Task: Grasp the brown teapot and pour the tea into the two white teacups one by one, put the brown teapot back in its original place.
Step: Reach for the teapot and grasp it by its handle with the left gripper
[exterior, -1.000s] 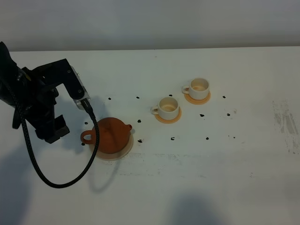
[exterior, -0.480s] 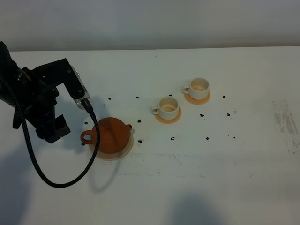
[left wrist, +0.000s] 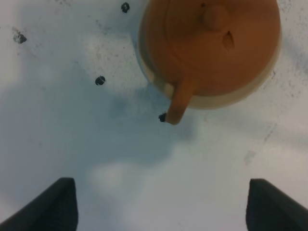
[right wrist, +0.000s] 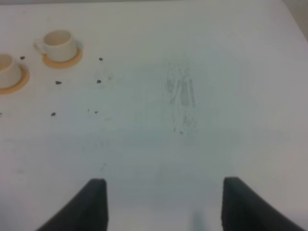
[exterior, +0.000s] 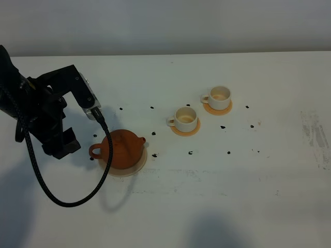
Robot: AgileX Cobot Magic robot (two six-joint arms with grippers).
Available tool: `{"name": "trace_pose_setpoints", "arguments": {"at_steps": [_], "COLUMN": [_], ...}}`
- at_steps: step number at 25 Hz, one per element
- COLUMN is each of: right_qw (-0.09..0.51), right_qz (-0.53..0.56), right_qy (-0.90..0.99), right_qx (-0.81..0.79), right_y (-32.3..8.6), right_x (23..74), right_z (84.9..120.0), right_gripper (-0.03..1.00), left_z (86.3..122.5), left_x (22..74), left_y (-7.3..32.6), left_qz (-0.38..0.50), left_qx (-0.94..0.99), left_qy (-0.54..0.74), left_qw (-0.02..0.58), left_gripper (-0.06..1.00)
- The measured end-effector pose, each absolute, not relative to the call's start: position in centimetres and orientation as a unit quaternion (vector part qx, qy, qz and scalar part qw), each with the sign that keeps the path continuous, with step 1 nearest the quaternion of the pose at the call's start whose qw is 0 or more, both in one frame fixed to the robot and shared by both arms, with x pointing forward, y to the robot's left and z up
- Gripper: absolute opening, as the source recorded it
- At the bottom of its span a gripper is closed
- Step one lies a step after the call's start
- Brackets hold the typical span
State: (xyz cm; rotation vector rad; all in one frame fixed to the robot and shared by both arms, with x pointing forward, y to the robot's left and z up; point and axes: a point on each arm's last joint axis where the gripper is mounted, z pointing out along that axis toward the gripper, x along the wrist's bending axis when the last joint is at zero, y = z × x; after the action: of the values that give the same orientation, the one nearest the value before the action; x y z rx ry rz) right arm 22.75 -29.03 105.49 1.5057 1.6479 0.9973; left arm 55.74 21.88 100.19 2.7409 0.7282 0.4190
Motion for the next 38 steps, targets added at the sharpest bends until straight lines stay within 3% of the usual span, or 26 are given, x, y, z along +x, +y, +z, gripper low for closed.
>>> {"name": "trace_pose_setpoints", "arguments": {"at_steps": [15, 25, 38], "right_qw": [0.341, 0.341, 0.341], "right_qz": [0.383, 0.384, 0.384], "right_qy": [0.633, 0.633, 0.633], "right_qx": [0.579, 0.579, 0.579], "right_y": [-29.0, -29.0, -29.0], "right_x": [22.7, 22.7, 22.7], "right_z": [105.5, 105.5, 105.5], "right_gripper": [0.5, 0.5, 0.5], "left_z": [100.2, 97.1, 97.0], "left_x": [56.0, 57.0, 57.3], "left_y": [21.9, 22.4, 22.4], "left_qz": [0.16, 0.134, 0.154], "left_qx": [0.947, 0.953, 0.96], "left_qy": [0.242, 0.259, 0.222], "left_qw": [0.14, 0.084, 0.08], "left_gripper": [0.68, 0.68, 0.68]}}
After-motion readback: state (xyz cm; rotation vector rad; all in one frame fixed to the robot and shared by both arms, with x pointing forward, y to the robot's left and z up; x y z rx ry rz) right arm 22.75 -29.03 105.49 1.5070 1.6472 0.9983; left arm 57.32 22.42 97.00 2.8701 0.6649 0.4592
